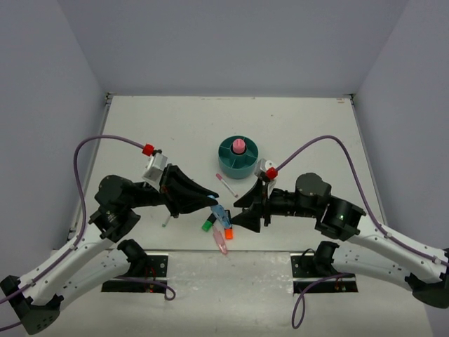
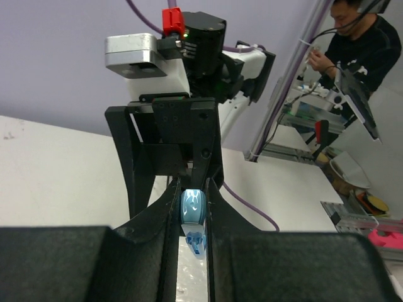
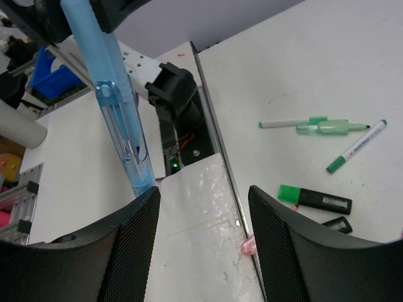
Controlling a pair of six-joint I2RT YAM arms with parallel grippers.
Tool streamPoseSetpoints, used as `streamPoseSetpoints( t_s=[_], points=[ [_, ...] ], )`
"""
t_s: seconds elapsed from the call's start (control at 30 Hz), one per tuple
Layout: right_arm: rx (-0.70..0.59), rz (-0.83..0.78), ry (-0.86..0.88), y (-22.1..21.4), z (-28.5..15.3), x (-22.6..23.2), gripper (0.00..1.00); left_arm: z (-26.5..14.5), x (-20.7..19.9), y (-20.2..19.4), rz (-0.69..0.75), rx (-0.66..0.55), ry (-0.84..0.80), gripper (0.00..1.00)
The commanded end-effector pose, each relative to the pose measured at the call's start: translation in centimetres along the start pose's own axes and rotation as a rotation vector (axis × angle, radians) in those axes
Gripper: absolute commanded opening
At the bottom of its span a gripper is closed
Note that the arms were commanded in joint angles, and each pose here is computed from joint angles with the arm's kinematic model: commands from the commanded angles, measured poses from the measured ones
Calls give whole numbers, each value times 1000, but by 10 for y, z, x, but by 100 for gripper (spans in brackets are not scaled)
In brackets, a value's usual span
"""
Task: Sort the stationery into containers
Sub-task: Close the pen cap on the pen.
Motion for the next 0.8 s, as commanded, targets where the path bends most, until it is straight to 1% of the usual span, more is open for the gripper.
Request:
streamPoseSetpoints(
  t_s=[0.0, 0.07, 0.17, 0.27, 0.33, 0.43, 0.63, 0.77],
  points=[
    [20, -73, 207, 11, -1, 33, 62, 0, -11, 9, 34, -40, -68, 0],
    [12, -81, 237, 13, -2, 38, 62, 1, -8, 8, 26, -33, -62, 0],
    [0, -87, 237, 15, -4, 39, 63, 2, -7, 7, 21, -27, -57, 0],
    [-34, -78, 156, 19, -5, 30, 61, 1, -8, 8, 27, -32, -60, 0],
    [-91, -77, 88, 23, -10, 22, 59, 1, -9, 9, 29, -32, -61, 0],
    [-127, -88, 71, 26, -19, 23, 55, 0, -9, 10, 34, -32, -61, 0],
    [-84, -94, 106, 23, -21, 29, 56, 1, -11, 11, 34, -35, -73, 0],
    [-28, -104, 90, 21, -8, 23, 51, 1, -10, 13, 36, -43, -71, 0]
  ],
)
Point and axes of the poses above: each gripper's point midway between its finger pads, its own z axis out along the fingers, its own x axis along the line the jaws close on, y = z × x, the point moved 4 cm from there along -z, back along the fingers, and after that the axes turned 13 degrees about z, right-handed, at the moved point
